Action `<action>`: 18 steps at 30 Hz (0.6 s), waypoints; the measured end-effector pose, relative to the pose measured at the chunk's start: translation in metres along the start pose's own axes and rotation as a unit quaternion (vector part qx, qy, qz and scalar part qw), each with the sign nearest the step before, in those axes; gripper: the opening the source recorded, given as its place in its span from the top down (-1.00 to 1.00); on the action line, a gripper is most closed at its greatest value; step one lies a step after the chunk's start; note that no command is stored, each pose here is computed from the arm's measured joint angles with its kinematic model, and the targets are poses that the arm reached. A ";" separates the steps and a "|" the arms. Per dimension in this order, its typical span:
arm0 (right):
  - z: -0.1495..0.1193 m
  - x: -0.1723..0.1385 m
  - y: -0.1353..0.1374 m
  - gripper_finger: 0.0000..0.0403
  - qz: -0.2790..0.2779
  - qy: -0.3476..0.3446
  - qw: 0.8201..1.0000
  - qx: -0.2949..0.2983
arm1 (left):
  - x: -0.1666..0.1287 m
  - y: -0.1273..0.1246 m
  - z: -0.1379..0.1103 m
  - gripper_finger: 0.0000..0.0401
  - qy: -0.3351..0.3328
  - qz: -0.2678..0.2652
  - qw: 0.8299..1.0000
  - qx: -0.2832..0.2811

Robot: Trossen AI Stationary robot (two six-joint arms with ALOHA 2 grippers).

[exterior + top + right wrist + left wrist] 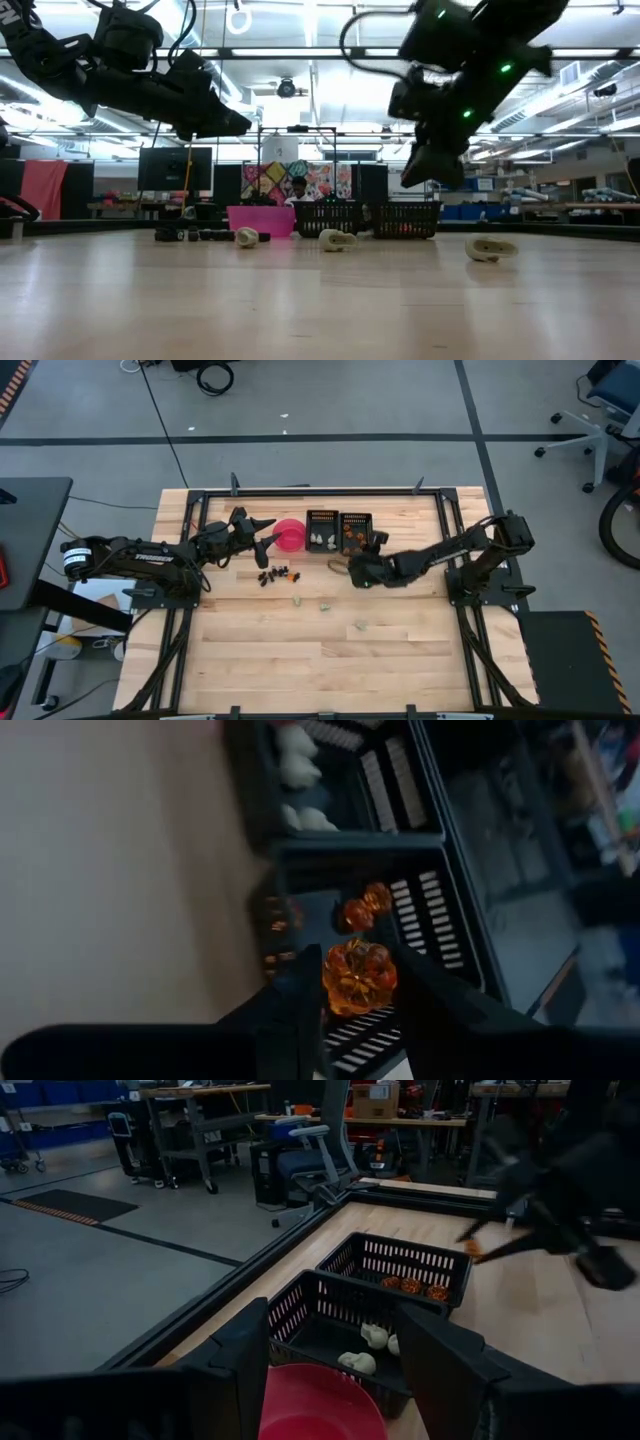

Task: Sort Halloween decoration
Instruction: Put the orange pumpkin toy into the right black bin

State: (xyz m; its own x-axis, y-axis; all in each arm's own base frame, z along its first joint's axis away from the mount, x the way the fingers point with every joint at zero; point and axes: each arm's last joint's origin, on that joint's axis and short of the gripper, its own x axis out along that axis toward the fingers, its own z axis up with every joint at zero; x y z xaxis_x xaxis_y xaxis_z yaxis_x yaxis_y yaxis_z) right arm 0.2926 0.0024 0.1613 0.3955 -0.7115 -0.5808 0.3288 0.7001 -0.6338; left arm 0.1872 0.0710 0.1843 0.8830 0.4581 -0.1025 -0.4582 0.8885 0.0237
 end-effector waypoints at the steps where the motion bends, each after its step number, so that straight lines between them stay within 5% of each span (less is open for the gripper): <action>1: 0.000 0.005 -0.005 0.43 0.003 0.007 1.000 0.010 | 0.000 0.000 0.000 0.06 0.000 0.000 1.000 0.000; 18: -0.010 0.065 -0.065 0.43 0.129 0.059 0.973 0.184 | 0.000 0.000 0.000 0.06 0.000 0.000 1.000 0.001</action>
State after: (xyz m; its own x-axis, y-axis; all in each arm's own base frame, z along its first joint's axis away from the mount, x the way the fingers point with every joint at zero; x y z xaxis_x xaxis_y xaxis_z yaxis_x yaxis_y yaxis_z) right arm 0.2883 -0.0896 0.1593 0.4107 -0.4959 -0.7651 0.5246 0.8149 -0.2465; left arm 0.1873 0.0710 0.1843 0.8830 0.4580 -0.1024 -0.4580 0.8886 0.0251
